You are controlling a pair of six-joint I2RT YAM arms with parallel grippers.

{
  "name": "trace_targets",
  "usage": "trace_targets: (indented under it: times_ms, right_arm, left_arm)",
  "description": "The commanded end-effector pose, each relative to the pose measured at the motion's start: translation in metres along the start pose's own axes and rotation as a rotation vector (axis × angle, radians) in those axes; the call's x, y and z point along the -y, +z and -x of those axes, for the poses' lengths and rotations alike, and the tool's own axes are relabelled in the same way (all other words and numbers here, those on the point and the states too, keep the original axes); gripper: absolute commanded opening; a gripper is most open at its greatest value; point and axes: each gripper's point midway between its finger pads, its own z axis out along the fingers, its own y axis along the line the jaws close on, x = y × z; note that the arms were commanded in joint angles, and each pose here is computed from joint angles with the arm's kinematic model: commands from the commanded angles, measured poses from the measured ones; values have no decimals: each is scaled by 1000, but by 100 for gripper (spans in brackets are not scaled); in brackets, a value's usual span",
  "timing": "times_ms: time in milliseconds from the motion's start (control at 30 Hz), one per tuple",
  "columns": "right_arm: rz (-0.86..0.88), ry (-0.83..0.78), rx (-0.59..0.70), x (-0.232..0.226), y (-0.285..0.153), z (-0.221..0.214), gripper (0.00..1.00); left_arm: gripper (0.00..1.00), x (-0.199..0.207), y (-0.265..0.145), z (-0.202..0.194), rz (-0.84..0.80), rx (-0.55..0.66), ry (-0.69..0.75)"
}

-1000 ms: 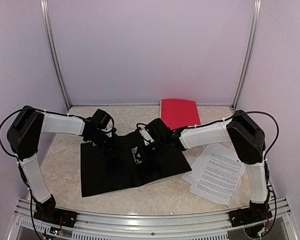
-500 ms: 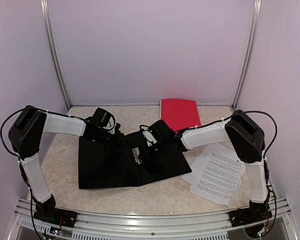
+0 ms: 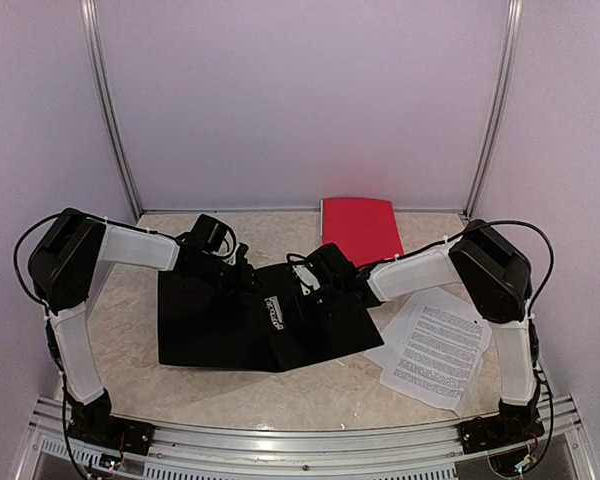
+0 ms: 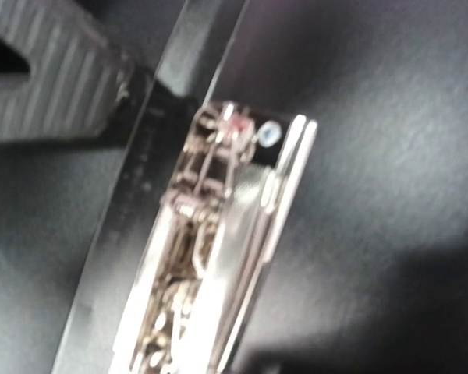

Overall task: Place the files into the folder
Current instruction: Open the spring clip on the folder at the center of the board.

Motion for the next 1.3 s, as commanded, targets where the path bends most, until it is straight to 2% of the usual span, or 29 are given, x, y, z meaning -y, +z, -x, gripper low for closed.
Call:
trace_targets:
  times_ms: [0, 233, 567, 667, 1000, 1267]
  right_arm:
    - [72, 23, 32, -13, -13, 6, 16]
    - [159, 93, 73, -28, -25, 11, 23]
    - [150, 124, 71, -26, -32, 2, 23]
    - [129, 126, 72, -21, -35, -2, 23]
    - [36, 139, 14, 5, -23, -24, 16]
    - [69, 126, 31, 2, -30, -29, 16]
  left_arm:
    - [32, 3, 5, 0, -18, -13, 42]
    - [33, 1, 9, -3, -41, 5, 74]
    - [36, 2, 23, 15, -29, 9, 125]
    - [35, 7, 22, 9, -57, -2, 142]
    - [29, 52, -9, -18, 15, 72, 404]
    - [25, 51, -12, -35, 25, 64, 420]
